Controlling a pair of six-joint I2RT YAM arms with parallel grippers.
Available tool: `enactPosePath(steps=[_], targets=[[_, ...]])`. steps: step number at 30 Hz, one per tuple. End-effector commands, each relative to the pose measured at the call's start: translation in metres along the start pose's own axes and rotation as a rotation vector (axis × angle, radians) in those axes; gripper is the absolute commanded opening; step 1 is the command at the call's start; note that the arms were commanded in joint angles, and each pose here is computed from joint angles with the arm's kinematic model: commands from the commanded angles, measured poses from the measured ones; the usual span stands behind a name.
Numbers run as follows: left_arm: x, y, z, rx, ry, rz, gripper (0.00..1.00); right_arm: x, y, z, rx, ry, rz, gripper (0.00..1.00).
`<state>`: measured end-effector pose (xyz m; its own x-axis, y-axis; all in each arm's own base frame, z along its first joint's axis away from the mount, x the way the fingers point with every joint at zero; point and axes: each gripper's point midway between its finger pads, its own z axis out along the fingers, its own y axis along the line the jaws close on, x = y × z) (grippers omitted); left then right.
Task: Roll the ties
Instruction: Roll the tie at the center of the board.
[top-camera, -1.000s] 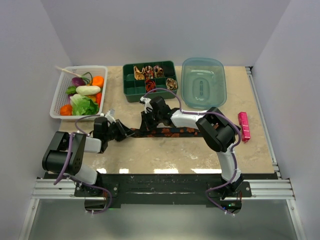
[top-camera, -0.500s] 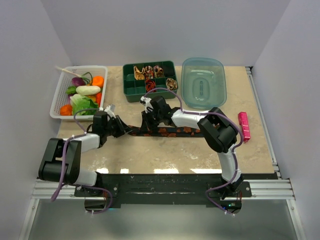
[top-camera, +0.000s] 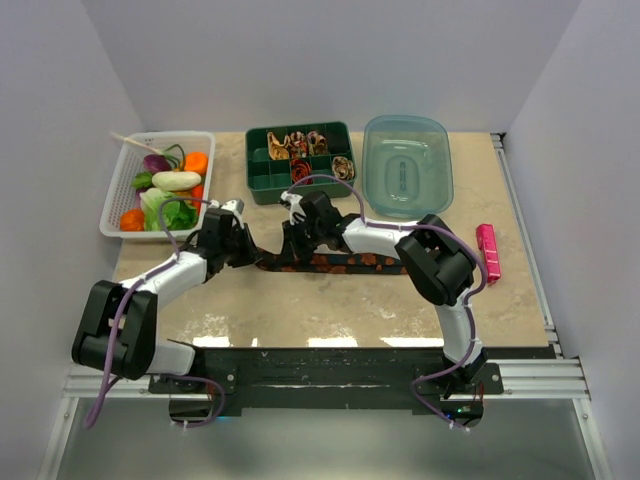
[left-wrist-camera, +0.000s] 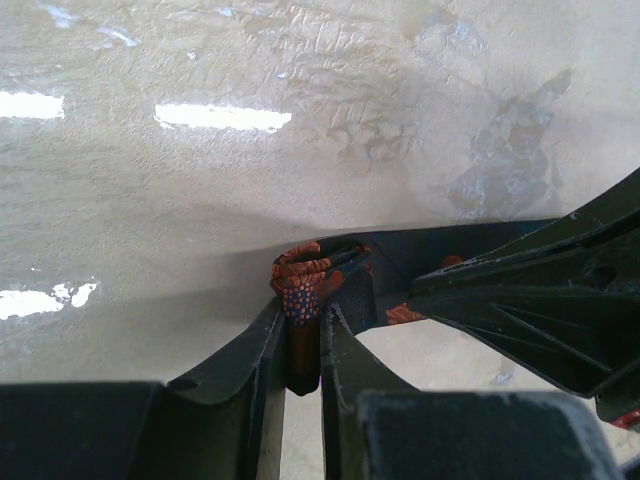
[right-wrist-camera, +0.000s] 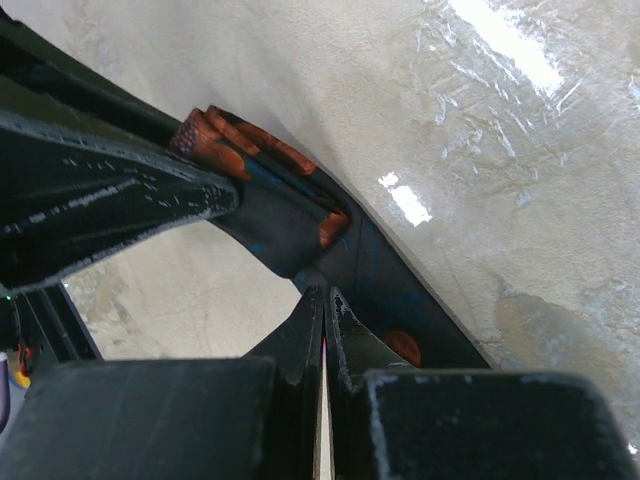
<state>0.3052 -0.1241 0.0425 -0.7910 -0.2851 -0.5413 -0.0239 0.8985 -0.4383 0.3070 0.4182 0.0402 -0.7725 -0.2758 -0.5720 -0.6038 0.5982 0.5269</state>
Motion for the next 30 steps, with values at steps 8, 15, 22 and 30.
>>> enactPosePath(steps=[8,15,22,30], targets=[[-0.018,-0.017,-0.007,-0.079,-0.042,0.111,0.0,-0.024,0.039,0.015,-0.072,-0.044,-0.04,0.0],[-0.02,-0.029,-0.011,-0.036,-0.052,0.105,0.0,-0.019,0.034,0.024,-0.061,-0.025,-0.026,0.0],[-0.026,-0.031,-0.018,-0.06,-0.066,0.118,0.0,-0.021,0.032,0.021,-0.046,-0.037,-0.03,0.0],[-0.027,-0.036,-0.025,-0.064,-0.064,0.139,0.0,-0.025,0.035,0.016,-0.043,-0.051,-0.032,0.0]])
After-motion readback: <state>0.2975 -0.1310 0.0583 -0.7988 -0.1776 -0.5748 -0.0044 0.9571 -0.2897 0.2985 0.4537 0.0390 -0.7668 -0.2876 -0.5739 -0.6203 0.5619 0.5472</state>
